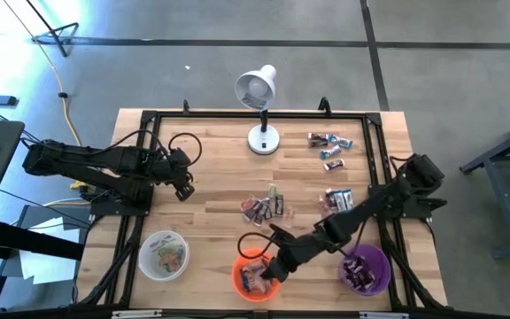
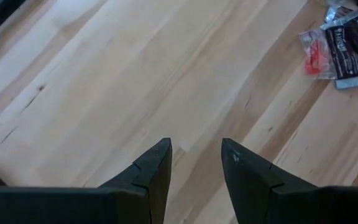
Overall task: Organize candy in baskets
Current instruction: Put the white chocolate bar into the orange bucket, then put the brown chocolate bar into the purple bucket
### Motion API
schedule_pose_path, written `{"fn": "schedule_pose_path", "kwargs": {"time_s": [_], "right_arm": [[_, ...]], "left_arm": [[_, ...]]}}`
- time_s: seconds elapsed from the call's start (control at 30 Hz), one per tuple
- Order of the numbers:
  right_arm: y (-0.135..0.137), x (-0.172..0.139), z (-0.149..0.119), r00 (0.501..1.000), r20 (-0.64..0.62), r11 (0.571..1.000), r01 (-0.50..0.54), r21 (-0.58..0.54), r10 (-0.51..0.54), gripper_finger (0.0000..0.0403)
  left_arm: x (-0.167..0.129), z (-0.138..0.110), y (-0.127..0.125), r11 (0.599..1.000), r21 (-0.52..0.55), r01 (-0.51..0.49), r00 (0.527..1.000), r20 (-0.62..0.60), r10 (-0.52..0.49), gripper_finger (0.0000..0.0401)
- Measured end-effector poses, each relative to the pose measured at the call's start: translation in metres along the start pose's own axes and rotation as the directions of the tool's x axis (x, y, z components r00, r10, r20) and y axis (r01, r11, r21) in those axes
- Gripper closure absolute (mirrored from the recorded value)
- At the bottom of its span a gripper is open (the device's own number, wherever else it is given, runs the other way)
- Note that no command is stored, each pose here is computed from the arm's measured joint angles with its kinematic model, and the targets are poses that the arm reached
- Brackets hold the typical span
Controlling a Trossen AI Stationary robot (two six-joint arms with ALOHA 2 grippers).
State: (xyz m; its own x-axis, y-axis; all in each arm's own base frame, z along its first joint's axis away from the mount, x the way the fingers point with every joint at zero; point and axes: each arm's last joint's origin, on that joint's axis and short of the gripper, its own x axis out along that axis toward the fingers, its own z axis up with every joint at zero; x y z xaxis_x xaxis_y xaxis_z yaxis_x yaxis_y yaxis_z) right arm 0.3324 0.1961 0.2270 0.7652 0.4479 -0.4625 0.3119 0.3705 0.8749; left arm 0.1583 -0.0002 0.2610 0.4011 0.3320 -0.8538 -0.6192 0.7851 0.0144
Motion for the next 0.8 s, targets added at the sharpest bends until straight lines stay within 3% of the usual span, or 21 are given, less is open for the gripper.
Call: {"fn": "schedule_pose_path", "kwargs": {"time_s": [0.2, 0.3, 0.37, 0.43, 0.53, 0.63, 0.8], "right_arm": [[-0.004, -0.004, 0.017, 0.996, -0.089, 1.000, 0.018, 0.023, -0.016, 0.0260], [0.012, -0.016, 0.037, 0.999, -0.034, 0.997, 0.036, -0.065, -0.039, 0.0263], [0.023, -0.027, 0.050, 0.993, -0.021, 0.984, 0.116, -0.132, -0.120, 0.0267], [0.027, -0.039, 0.060, 0.960, -0.013, 0.944, 0.272, -0.187, -0.279, 0.0273], [0.027, -0.060, 0.069, 0.858, 0.051, 0.826, 0.507, -0.248, -0.511, 0.0279], [0.014, -0.073, 0.080, 0.751, 0.067, 0.721, 0.651, -0.237, -0.656, 0.0284], [-0.023, -0.075, 0.104, 0.686, 0.041, 0.682, 0.727, -0.079, -0.727, 0.0286]], "left_arm": [[0.000, 0.000, 0.000, 1.000, 0.008, -0.001, 1.000, 0.001, 0.001, 0.0272], [0.000, 0.000, 0.000, 1.000, 0.029, -0.009, 1.000, 0.006, 0.009, 0.0272], [0.000, 0.000, 0.001, 0.999, 0.036, -0.015, 1.000, 0.009, 0.014, 0.0272], [0.000, 0.000, 0.001, 0.998, 0.046, -0.031, 0.999, 0.020, 0.030, 0.0272], [0.000, 0.001, 0.002, 0.995, 0.076, -0.071, 0.997, 0.046, 0.068, 0.0272], [0.000, 0.002, 0.003, 0.991, 0.078, -0.109, 0.992, 0.071, 0.103, 0.0272], [0.000, 0.003, 0.006, 0.988, 0.071, -0.134, 0.989, 0.080, 0.128, 0.0272]]}}
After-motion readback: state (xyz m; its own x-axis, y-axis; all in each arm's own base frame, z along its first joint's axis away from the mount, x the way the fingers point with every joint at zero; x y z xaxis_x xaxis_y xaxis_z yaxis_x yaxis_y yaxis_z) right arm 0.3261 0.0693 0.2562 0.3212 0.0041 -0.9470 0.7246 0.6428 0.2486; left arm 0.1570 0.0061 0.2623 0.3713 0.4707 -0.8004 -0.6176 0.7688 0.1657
